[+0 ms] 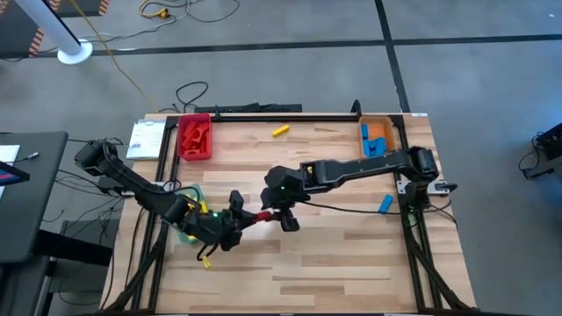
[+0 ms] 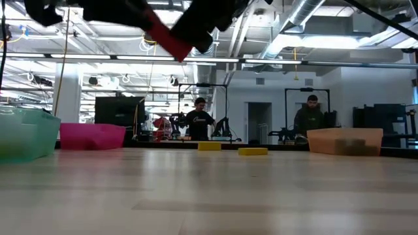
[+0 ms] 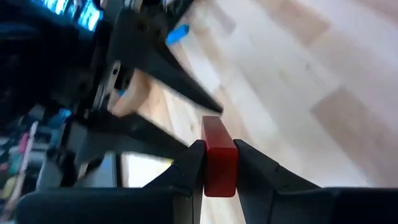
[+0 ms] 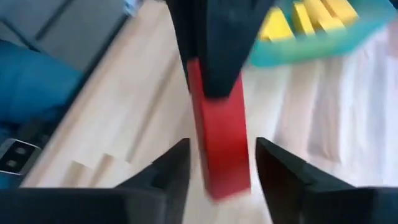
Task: Sort blocks
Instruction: Put the red block into the red bin, then put the yellow block into the green bin
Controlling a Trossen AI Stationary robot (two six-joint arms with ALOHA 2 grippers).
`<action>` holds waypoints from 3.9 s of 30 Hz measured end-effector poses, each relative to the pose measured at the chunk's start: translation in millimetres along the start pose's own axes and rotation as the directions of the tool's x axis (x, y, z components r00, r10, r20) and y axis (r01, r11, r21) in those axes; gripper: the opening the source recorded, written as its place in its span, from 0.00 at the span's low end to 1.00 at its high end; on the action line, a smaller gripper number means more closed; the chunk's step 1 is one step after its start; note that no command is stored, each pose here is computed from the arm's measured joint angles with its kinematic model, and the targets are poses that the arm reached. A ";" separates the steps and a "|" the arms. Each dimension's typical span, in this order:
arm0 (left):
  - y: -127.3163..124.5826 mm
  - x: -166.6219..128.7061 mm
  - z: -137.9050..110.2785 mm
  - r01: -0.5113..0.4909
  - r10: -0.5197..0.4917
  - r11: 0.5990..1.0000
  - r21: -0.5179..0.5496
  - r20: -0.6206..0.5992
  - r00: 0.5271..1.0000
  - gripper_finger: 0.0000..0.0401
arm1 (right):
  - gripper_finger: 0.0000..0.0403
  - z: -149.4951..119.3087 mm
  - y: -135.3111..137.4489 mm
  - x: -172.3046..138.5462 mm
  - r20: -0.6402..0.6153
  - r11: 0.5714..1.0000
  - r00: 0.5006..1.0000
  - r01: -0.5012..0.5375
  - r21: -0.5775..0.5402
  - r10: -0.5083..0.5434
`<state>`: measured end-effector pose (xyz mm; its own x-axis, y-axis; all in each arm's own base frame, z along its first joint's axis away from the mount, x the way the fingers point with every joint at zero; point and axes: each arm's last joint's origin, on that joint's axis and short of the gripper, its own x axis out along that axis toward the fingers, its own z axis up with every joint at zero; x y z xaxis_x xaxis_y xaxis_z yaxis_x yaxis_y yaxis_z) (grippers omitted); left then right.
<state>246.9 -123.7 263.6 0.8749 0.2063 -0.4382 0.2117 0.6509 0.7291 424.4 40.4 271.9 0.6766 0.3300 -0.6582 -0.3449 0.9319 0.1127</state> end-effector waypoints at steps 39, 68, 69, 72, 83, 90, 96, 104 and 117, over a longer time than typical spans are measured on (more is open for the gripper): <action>92.6 15.3 -169.0 -0.518 0.093 0.843 -0.148 -0.907 0.411 0.16 | 0.71 -88.2 57.7 9.8 -0.637 0.873 0.713 0.471 0.127 -0.292; 143.2 -4.0 -263.8 -0.597 -0.251 0.675 -0.433 -0.896 0.367 0.33 | 0.71 -178.7 113.5 21.0 -0.703 0.705 0.498 0.709 -0.006 -0.507; 143.2 -3.7 -263.6 -0.594 -0.253 0.675 -0.438 -0.893 0.372 0.36 | 0.71 -179.5 113.3 20.8 -0.704 0.703 0.496 0.711 -0.007 -0.508; 142.2 -1.2 -262.2 -0.531 -0.302 0.667 -0.523 -0.841 0.449 0.44 | 0.71 -179.0 112.9 20.4 -0.694 0.698 0.496 0.716 -0.014 -0.522; 160.2 -17.0 -250.7 -0.658 -0.070 0.651 -0.377 -0.894 0.443 0.48 | 0.71 -153.2 81.4 -7.9 -0.585 0.630 0.512 0.777 0.002 -0.629; 169.6 -38.7 -238.1 -0.728 0.073 0.623 -0.287 -0.905 0.420 0.48 | 0.71 -136.7 42.4 -37.3 -0.562 0.650 0.515 0.758 -0.053 -0.647; 164.5 -49.2 -223.7 -0.586 -0.026 0.554 -0.592 -0.715 0.698 0.48 | 0.71 -134.1 4.7 -51.7 -0.585 0.729 0.535 0.669 -0.148 -0.610; 143.9 -43.9 -189.2 -0.135 -0.258 0.515 -0.846 -0.303 0.917 0.47 | 0.71 -139.5 -51.3 -64.0 -0.580 0.856 0.673 0.510 -0.085 -0.459; 67.5 -9.5 -137.0 0.221 -0.393 0.528 -0.820 -0.006 0.919 0.47 | 0.71 -143.8 -105.4 -75.6 -0.416 0.914 0.827 0.404 -0.027 -0.378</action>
<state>193.3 18.4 244.9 0.7185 -0.0621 -0.6927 -0.0527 0.9883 -0.1433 316.0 -104.4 202.8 0.4193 -0.1424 -0.8966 -0.0594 0.9812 -0.1836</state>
